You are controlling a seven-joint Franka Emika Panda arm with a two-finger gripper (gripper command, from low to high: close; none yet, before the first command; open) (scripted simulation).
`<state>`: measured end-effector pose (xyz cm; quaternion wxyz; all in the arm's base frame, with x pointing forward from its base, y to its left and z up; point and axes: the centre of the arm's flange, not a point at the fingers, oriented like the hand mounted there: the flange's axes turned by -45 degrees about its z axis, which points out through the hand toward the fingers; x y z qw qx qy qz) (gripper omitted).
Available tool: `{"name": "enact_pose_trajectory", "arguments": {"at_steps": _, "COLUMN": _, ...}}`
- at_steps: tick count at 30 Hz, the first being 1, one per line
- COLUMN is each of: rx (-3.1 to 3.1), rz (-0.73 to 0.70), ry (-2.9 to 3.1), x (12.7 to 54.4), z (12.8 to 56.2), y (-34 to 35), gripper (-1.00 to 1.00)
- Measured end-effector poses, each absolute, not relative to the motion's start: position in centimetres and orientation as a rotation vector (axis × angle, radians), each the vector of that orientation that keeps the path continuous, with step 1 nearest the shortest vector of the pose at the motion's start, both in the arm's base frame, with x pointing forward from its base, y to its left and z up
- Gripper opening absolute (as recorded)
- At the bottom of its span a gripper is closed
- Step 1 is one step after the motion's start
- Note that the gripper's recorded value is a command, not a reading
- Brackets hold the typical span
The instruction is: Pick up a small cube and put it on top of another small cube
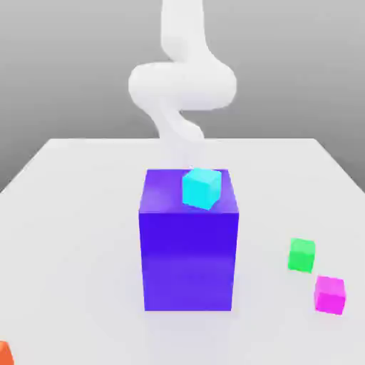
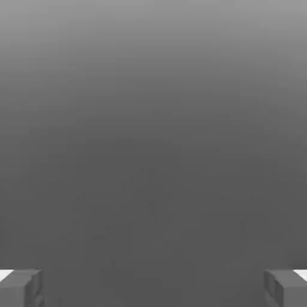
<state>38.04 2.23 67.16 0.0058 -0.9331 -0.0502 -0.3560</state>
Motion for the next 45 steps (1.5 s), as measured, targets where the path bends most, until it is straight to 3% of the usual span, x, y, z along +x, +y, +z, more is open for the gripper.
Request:
{"name": "enact_pose_trajectory", "arguments": {"at_steps": 6, "rx": -2.941, "rz": -0.850, "ry": -0.602, "x": 43.8, "z": 56.4, "y": 9.1, "gripper": 0.00}}
{"name": "enact_pose_trajectory", "arguments": {"at_steps": 12, "rx": -2.881, "rz": -0.589, "ry": -1.036, "x": 45.4, "z": 44.9, "y": 16.5, "gripper": 0.00}}
{"name": "enact_pose_trajectory", "arguments": {"at_steps": 16, "rx": -2.799, "rz": -0.414, "ry": -1.317, "x": 44.3, "z": 37.0, "y": 21.1, "gripper": 0.00}}
{"name": "enact_pose_trajectory", "arguments": {"at_steps": 24, "rx": -2.533, "rz": -0.060, "ry": -1.853, "x": 37.6, "z": 21.7, "y": 27.6, "gripper": 0.00}}
{"name": "enact_pose_trajectory", "arguments": {"at_steps": 30, "rx": -2.479, "rz": -0.001, "ry": -1.930, "x": 36.2, "z": 13.7, "y": 28.2, "gripper": 0.00}}
{"name": "enact_pose_trajectory", "arguments": {"at_steps": 31, "rx": -2.478, "rz": 0.000, "ry": -1.931, "x": 36.1, "z": 13.0, "y": 28.2, "gripper": -1.00}}
{"name": "enact_pose_trajectory", "arguments": {"at_steps": 38, "rx": -2.478, "rz": 0.002, "ry": -1.932, "x": 36.1, "z": 13.0, "y": 28.2, "gripper": -1.00}}
{"name": "enact_pose_trajectory", "arguments": {"at_steps": 45, "rx": -2.491, "rz": 0.002, "ry": -1.913, "x": 34.6, "z": 19.9, "y": 28.1, "gripper": -1.00}}
